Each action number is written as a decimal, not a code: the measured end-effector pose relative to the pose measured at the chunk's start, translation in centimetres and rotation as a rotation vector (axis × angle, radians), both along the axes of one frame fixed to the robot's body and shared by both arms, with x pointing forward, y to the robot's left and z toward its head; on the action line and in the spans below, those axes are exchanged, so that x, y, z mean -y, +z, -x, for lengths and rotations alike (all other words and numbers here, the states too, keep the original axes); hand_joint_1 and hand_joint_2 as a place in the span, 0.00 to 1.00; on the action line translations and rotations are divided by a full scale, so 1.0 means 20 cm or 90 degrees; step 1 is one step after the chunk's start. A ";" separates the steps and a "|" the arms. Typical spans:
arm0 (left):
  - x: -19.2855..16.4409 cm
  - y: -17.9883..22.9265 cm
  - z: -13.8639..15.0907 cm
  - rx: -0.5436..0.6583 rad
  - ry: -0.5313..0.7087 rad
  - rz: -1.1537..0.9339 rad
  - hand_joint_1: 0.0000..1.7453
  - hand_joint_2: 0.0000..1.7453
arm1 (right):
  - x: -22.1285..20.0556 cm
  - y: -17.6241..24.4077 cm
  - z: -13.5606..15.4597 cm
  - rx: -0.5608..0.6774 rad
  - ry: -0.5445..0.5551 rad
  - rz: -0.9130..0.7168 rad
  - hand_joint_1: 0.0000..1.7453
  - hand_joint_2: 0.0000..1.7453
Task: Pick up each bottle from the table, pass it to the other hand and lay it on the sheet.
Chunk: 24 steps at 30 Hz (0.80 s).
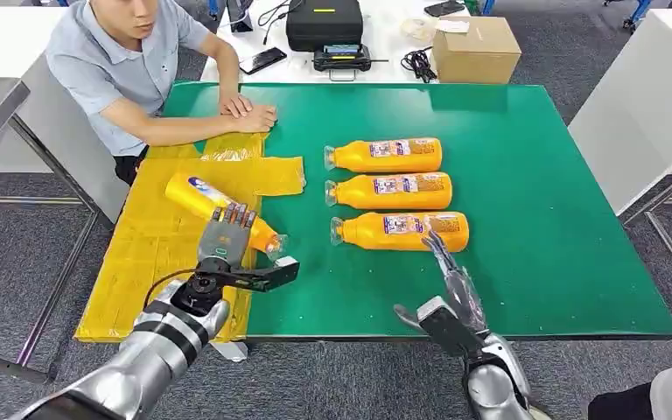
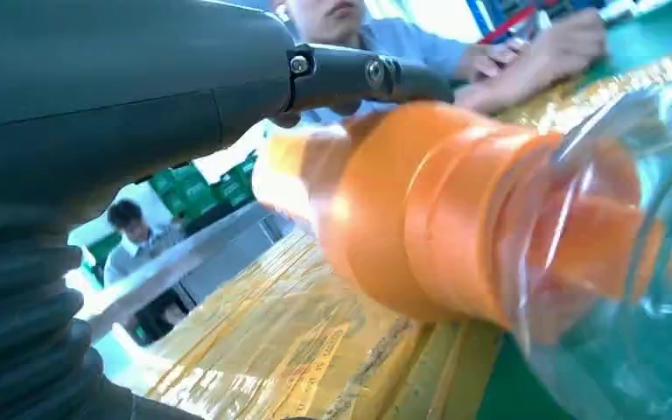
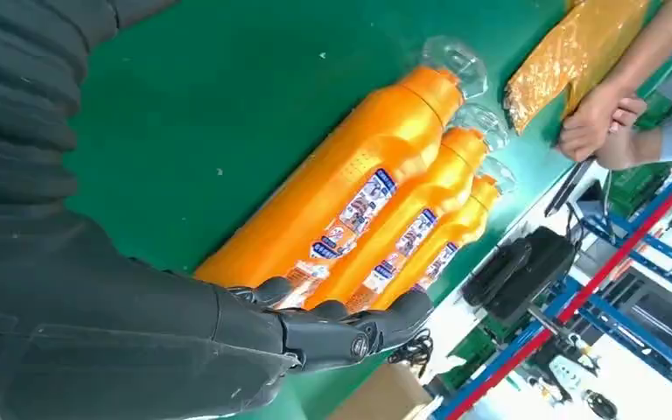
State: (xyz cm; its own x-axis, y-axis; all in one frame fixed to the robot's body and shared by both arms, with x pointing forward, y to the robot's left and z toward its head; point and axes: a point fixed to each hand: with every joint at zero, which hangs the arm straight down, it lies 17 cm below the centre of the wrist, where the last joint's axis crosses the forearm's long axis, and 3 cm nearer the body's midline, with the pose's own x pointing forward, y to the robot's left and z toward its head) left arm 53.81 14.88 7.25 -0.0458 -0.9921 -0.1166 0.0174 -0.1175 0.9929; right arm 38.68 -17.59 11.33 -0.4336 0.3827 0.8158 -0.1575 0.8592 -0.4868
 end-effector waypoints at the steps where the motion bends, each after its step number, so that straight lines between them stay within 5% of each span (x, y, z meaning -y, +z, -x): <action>1: -0.01 0.02 0.01 0.016 0.004 0.016 0.00 1.00 | 0.00 0.01 0.01 0.003 -0.002 0.002 0.00 1.00; 14: -0.17 0.20 0.20 0.124 0.071 0.101 0.00 1.00 | 0.01 0.06 0.13 0.023 -0.014 0.013 0.00 1.00; 24: -0.19 0.40 0.30 0.220 0.030 0.145 0.00 1.00 | 0.02 0.06 0.16 0.024 -0.018 0.013 0.00 1.00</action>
State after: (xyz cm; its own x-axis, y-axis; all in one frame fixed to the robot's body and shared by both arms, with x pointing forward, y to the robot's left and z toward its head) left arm 47.87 18.63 15.19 0.0035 -0.9944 0.1059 -0.3208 0.0992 0.9419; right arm 35.40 -17.92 12.60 -0.4534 0.4117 0.7905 -0.1148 0.8525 -0.5099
